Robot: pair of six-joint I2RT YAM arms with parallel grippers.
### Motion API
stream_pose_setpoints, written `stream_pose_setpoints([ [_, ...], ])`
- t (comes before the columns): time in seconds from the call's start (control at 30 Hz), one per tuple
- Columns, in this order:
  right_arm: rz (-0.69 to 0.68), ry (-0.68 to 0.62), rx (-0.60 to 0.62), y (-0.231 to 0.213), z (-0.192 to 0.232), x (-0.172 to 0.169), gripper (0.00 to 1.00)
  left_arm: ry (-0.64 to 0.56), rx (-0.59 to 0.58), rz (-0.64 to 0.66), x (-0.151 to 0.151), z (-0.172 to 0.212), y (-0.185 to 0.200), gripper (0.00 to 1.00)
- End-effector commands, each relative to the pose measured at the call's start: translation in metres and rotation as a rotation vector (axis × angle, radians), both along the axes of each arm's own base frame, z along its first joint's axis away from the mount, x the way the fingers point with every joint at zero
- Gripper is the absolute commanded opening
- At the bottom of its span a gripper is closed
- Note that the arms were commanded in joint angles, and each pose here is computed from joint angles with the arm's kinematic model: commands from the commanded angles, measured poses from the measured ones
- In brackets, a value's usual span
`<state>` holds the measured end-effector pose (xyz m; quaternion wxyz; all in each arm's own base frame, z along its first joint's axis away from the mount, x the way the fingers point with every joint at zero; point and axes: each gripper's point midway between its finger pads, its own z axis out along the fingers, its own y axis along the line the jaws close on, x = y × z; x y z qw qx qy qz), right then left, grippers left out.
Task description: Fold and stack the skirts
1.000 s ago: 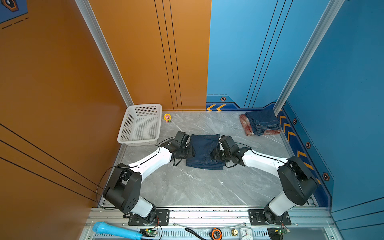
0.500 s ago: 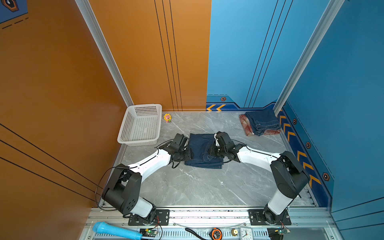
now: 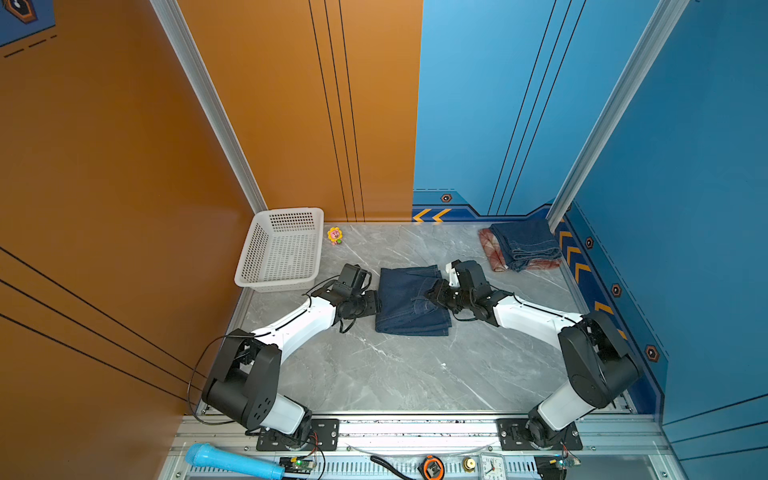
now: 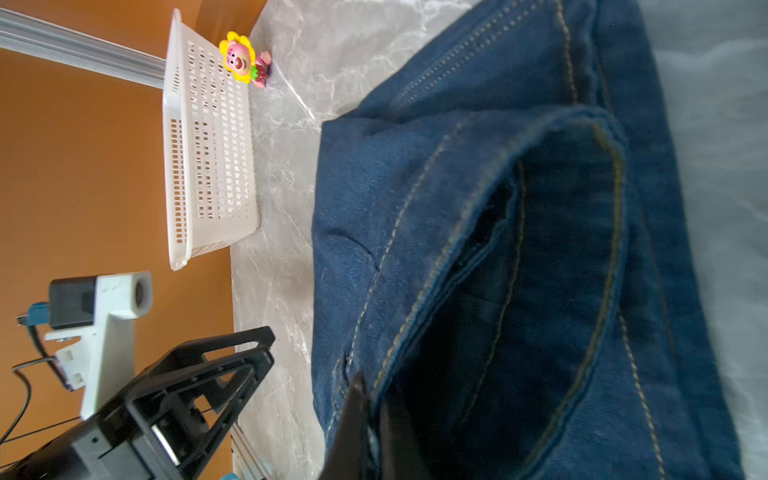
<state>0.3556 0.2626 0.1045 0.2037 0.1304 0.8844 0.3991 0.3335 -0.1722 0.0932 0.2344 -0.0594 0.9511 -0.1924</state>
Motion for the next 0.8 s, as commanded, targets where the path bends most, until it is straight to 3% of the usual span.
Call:
stream_pose_setpoints([
  [0.0,-0.002,0.059,0.046,0.001,-0.027,-0.001,0.0,0.02,-0.01,0.004,0.0,-0.004,0.0,0.64],
  [0.13,0.003,0.069,-0.054,-0.01,-0.045,-0.004,0.01,0.028,-0.002,0.008,0.001,-0.007,0.001,0.64],
  [0.2,0.013,0.06,-0.128,-0.018,-0.044,-0.004,0.16,0.03,0.004,0.008,0.002,-0.008,0.0,0.64],
  [0.3,0.014,0.021,-0.256,-0.037,-0.033,-0.004,0.5,0.02,0.018,-0.012,0.006,-0.007,-0.007,0.64],
  [0.4,-0.018,-0.008,-0.274,-0.054,-0.02,-0.001,0.66,-0.01,0.049,-0.065,0.01,-0.002,-0.023,0.65],
  [0.63,-0.065,-0.002,-0.269,-0.08,-0.021,0.004,0.8,-0.083,0.149,-0.253,0.016,0.007,-0.081,0.66],
  [0.77,-0.089,0.027,-0.226,-0.084,-0.035,0.009,0.77,-0.094,0.175,-0.364,0.01,0.003,-0.118,0.66],
])
